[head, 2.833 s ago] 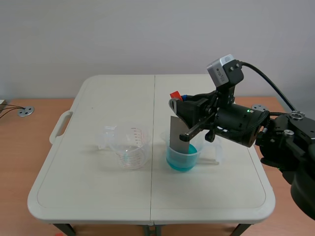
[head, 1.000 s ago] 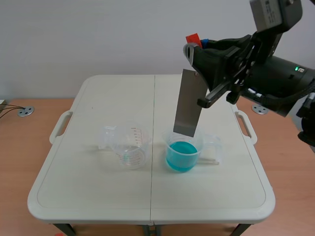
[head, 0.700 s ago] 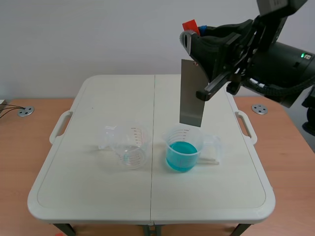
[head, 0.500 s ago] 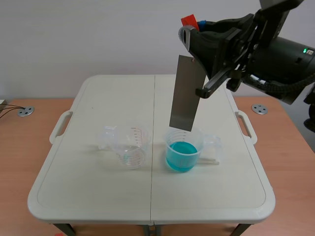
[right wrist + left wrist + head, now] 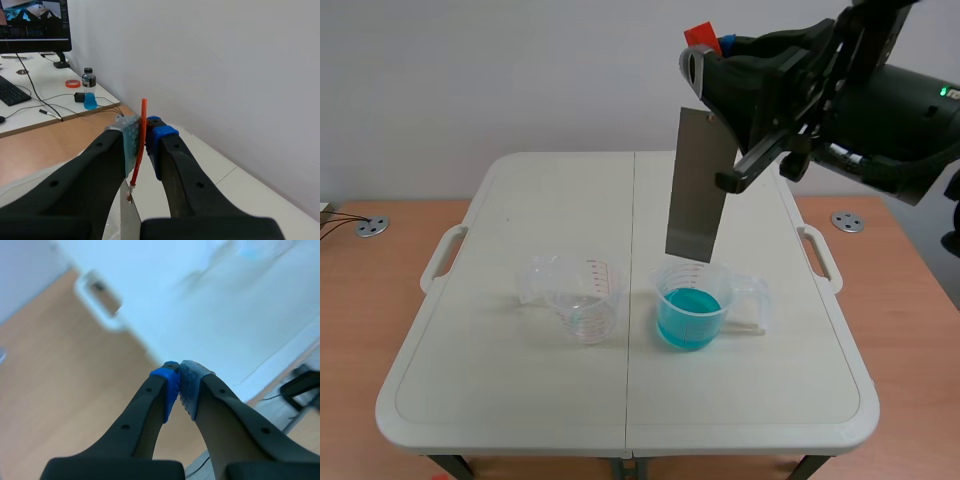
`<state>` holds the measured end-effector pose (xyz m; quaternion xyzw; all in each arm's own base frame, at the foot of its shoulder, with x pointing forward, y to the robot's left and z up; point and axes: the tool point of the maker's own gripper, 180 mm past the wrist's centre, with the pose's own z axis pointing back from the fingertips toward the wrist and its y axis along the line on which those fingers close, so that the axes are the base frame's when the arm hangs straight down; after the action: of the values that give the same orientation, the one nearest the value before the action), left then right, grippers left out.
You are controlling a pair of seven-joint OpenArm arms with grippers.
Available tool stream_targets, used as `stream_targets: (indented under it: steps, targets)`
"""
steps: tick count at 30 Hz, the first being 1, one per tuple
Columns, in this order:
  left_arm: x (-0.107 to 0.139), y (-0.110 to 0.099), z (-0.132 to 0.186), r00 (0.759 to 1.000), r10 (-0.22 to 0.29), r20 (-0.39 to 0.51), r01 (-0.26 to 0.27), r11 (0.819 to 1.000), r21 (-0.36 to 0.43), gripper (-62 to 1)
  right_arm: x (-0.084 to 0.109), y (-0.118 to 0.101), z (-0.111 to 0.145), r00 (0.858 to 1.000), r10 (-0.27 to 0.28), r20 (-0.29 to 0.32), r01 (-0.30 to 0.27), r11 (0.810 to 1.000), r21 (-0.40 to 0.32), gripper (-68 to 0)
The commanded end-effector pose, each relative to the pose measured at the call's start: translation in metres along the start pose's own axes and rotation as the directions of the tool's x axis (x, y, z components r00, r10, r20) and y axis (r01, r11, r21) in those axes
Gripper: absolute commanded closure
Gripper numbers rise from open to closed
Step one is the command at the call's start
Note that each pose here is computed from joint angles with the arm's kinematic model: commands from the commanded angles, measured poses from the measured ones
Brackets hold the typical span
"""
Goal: Hold the metal plate by the orange handle, dip it into the blue solution, take it out and point at it, then put the plate back in the beaker on the left.
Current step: 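Raise the plate and point at it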
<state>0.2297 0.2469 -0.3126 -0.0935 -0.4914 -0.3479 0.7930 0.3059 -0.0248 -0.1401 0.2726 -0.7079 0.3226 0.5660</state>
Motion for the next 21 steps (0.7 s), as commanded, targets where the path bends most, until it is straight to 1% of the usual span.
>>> stream_targets:
  steps: [1,6,8,10,13,16,18,21]
  targets:
    - [0.016,-0.002,-0.011,0.998,-0.008,0.056,0.009,1.000,-0.013,-1.5,0.021,-0.003,-0.001,0.998,0.024,0.060,-0.025,1.000,0.008,-1.1]
    - [0.051,-0.017,-0.048,0.987,-0.039,0.156,0.053,0.995,-0.088,-1.5,0.021,-0.003,-0.001,0.998,0.020,0.059,-0.020,1.000,0.008,-1.1]
    - [0.066,-0.022,-0.063,0.979,-0.049,0.196,0.070,0.992,-0.104,-1.5,0.021,-0.003,-0.001,0.998,0.020,0.057,-0.020,1.000,0.008,-1.1]
    - [0.078,-0.028,-0.077,0.972,-0.072,0.222,0.099,0.988,-0.115,-1.5,0.021,-0.003,-0.001,0.998,0.020,0.057,-0.020,1.000,0.008,-1.1]
    - [0.089,-0.040,-0.097,0.970,-0.090,0.226,0.121,0.984,-0.129,-1.5,0.019,-0.003,-0.001,0.999,0.020,0.050,-0.020,1.000,0.008,-1.1]
    - [0.098,-0.058,-0.113,0.966,-0.089,0.244,0.130,0.979,-0.158,-1.5,0.018,-0.003,-0.001,0.999,0.020,0.040,-0.020,1.000,0.008,-1.1]
    - [0.106,-0.069,-0.120,0.960,-0.076,0.270,0.128,0.975,-0.180,-1.5,0.017,-0.003,-0.001,0.999,0.020,0.035,-0.020,1.000,0.008,-1.1]
    - [0.112,-0.087,-0.131,0.956,-0.085,0.280,0.149,0.965,-0.215,-1.5,0.016,-0.003,-0.001,0.999,0.020,0.030,-0.020,1.000,0.008,-1.1]
